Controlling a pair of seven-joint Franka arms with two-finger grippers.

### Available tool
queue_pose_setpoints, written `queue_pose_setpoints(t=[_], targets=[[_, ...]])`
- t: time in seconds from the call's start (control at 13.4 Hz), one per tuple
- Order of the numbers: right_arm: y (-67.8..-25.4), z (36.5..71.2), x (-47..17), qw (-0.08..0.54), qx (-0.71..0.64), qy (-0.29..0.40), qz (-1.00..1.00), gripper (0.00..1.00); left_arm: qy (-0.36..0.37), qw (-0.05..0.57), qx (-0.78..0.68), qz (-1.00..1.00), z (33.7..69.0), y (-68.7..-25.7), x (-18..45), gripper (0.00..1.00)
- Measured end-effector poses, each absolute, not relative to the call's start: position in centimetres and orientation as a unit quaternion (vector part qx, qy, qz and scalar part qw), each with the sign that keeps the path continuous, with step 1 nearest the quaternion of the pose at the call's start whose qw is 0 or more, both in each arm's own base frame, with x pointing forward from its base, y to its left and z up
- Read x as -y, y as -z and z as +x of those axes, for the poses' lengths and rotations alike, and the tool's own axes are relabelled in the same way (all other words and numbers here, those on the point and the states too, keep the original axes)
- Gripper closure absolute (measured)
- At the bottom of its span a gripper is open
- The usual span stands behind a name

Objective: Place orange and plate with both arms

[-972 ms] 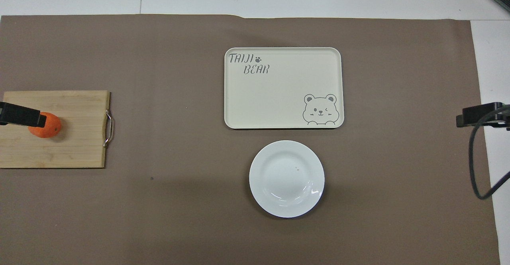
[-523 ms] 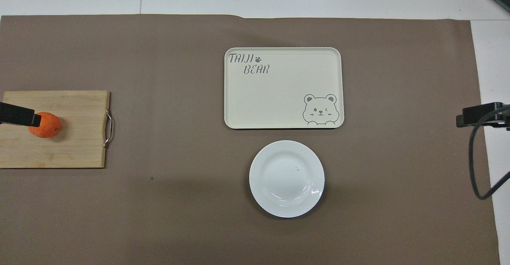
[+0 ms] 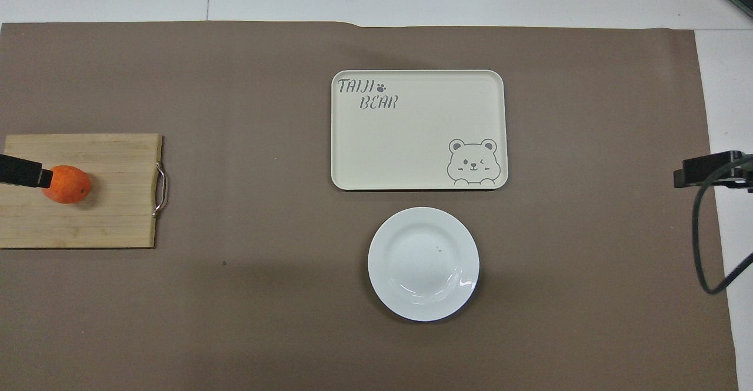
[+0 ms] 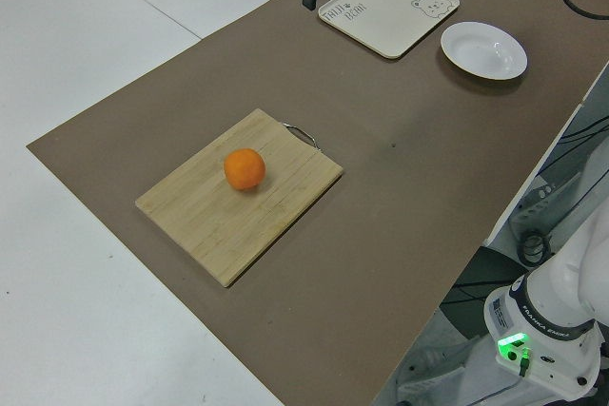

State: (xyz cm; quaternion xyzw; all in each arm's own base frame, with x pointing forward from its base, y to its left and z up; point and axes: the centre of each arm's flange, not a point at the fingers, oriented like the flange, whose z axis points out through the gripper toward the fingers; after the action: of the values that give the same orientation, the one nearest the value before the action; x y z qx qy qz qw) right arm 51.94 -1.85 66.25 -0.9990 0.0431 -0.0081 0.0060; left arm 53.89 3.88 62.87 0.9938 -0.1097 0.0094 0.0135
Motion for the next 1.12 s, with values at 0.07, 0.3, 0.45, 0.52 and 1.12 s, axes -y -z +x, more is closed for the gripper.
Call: queue_pose_setpoints(t=[0.07, 0.3, 0.45, 0.52, 1.12], targets=[[-66.2, 51.9, 1.9, 0.006, -0.043, 0.008, -0.999, 0.0, -0.014, 0.012, 0.115, 0.993, 54.2, -61.8, -5.1, 0.0], [-66.2, 51.9, 1.9, 0.006, -0.043, 0.008, -0.999, 0.0, -0.027, 0.007, 0.131, 0.991, 55.3, -57.2, -8.7, 0.0], [-66.2, 51.9, 1.9, 0.006, -0.043, 0.008, -0.999, 0.0, -0.027, 0.005, 0.139, 0.99, 56.0, -53.6, -10.8, 0.0], [-66.2, 51.9, 1.9, 0.006, -0.043, 0.008, -0.999, 0.0, -0.024, 0.005, 0.143, 0.989, 56.5, -51.9, -11.9, 0.0], [-66.2, 51.9, 1.9, 0.006, -0.043, 0.008, -0.999, 0.0, -0.008, 0.006, 0.163, 0.987, 59.4, -38.8, -15.8, 0.0]])
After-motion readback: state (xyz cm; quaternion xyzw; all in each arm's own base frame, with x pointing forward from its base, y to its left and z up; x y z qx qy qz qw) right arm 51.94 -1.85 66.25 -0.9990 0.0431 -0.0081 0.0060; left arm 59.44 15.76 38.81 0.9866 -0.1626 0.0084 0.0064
